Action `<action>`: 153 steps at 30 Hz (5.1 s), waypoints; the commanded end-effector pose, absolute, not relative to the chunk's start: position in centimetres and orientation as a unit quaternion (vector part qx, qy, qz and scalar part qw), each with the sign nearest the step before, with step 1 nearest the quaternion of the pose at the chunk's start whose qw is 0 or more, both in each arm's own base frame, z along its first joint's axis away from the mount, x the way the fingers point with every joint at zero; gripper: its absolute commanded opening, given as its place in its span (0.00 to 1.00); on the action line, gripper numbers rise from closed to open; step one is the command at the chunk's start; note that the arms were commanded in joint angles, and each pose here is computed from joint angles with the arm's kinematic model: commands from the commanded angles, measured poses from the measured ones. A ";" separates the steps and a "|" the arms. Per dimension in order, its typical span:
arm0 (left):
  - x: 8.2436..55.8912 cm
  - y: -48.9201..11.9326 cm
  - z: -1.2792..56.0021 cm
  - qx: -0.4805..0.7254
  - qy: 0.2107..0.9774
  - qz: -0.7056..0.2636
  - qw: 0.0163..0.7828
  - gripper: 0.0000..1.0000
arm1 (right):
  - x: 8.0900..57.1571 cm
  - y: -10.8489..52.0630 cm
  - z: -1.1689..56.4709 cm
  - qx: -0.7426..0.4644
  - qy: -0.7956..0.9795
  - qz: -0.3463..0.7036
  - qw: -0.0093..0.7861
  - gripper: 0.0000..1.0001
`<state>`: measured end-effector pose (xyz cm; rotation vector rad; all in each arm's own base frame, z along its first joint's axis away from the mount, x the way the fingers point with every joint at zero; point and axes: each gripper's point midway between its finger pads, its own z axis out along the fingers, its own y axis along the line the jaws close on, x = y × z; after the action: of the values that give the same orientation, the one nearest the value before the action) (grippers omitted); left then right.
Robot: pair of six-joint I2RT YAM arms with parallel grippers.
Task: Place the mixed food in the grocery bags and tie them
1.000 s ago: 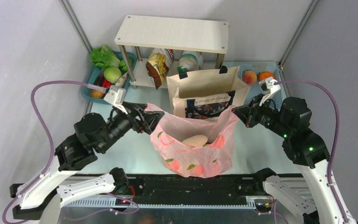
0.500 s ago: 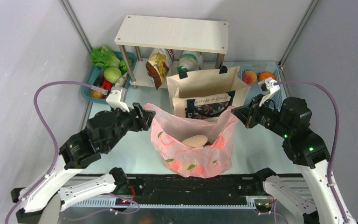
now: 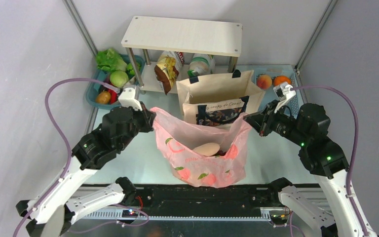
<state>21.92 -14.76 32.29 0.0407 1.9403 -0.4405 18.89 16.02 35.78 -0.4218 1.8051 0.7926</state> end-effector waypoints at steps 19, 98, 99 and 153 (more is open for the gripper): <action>21.2 -1.5 40.0 -0.069 0.742 0.001 0.666 0.00 | 19.5 28.8 49.3 -0.210 0.634 0.565 0.484 0.00; 16.4 -16.6 42.7 0.238 0.534 -0.370 0.721 0.00 | 16.3 39.6 44.6 -0.489 0.562 0.339 0.574 0.99; 16.3 -16.6 42.7 0.240 0.533 -0.372 0.721 0.00 | 16.3 39.8 44.5 -0.491 0.559 0.345 0.573 0.99; 14.1 -16.8 39.9 0.262 0.518 -0.399 0.709 1.00 | 13.4 40.2 40.0 -0.433 0.595 0.499 0.457 0.00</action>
<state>15.09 -15.93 41.29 0.5087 1.1575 -0.8438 14.91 41.76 36.35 -1.0880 1.5523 1.1524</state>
